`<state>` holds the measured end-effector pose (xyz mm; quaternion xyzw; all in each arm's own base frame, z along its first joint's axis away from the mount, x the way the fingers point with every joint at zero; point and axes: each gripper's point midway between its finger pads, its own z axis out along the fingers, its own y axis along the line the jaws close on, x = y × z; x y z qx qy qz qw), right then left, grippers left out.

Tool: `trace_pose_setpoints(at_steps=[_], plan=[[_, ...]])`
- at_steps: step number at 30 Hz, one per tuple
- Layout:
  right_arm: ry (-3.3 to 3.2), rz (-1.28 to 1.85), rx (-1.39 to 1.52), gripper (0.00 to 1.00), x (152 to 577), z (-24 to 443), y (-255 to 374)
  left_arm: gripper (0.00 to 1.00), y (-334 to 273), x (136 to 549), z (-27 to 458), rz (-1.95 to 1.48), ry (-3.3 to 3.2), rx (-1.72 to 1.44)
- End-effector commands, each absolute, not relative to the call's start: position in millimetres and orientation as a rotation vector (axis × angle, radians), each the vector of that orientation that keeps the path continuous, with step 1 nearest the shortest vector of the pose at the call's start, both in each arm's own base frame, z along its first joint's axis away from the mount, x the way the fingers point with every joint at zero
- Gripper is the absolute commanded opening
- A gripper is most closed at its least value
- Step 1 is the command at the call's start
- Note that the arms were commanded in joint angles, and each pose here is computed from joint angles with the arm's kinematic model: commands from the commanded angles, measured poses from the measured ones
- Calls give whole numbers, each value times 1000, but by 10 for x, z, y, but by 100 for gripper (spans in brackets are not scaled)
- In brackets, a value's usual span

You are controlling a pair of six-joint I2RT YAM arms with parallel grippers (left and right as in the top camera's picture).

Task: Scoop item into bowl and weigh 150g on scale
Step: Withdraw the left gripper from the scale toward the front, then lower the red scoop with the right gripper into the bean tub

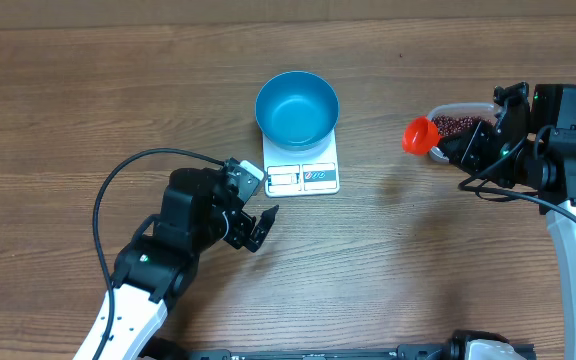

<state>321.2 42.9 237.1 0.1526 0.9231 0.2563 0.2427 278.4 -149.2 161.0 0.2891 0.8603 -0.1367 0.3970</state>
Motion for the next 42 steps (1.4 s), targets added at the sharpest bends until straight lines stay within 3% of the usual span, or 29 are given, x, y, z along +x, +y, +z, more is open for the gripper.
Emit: trace_pose_setpoints(at_steps=[1,42], plan=[[2476,682,391,4,3222,2524,404,100,-1482,2817,1492,-361,2238,686],[2476,681,391,4,3222,2523,403,100,-1614,2956,1469,-415,2222,695]])
